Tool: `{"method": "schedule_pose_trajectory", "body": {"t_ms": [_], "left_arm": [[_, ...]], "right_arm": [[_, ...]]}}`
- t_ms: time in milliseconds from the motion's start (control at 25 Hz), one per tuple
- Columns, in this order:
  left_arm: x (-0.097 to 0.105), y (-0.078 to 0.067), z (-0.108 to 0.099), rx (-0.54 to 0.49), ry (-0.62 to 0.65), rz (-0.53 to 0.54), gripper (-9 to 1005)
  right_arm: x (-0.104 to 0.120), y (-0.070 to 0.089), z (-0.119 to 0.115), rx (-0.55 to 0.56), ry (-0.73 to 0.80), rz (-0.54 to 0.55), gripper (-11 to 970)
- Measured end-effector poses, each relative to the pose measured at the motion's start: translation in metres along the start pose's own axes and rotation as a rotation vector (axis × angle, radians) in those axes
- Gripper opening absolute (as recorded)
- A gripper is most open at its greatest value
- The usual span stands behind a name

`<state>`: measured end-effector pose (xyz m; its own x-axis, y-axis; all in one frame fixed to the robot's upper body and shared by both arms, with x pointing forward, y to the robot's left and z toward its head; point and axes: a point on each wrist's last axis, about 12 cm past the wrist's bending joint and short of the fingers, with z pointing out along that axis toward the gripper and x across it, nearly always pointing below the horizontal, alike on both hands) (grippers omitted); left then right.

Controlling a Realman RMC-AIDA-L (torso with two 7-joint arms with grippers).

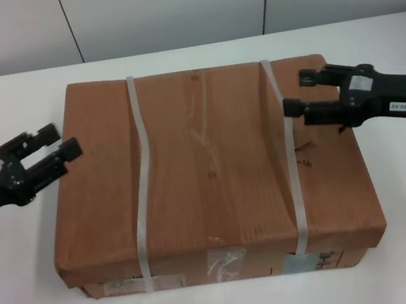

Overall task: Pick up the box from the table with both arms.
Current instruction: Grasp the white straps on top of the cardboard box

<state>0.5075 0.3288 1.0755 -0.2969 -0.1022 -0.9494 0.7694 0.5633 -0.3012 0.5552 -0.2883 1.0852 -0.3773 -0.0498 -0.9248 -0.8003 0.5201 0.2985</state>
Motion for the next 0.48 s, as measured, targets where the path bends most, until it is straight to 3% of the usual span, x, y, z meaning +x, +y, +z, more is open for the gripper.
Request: {"method": "schedule_pose_trajectory", "body": {"t_ms": [200, 480], "left_arm": [[0.016, 0.011, 0.001, -0.129, 0.060, -0.127, 591], [0.028, 0.012, 0.019, -0.151, 0.079, -0.166, 590]], "right_arm": [[0.013, -0.010, -0.002, 0.100, 0.030, 0.136, 832], [0.024, -0.023, 0.003, 0.233, 0.080, 0.263, 823]]}}
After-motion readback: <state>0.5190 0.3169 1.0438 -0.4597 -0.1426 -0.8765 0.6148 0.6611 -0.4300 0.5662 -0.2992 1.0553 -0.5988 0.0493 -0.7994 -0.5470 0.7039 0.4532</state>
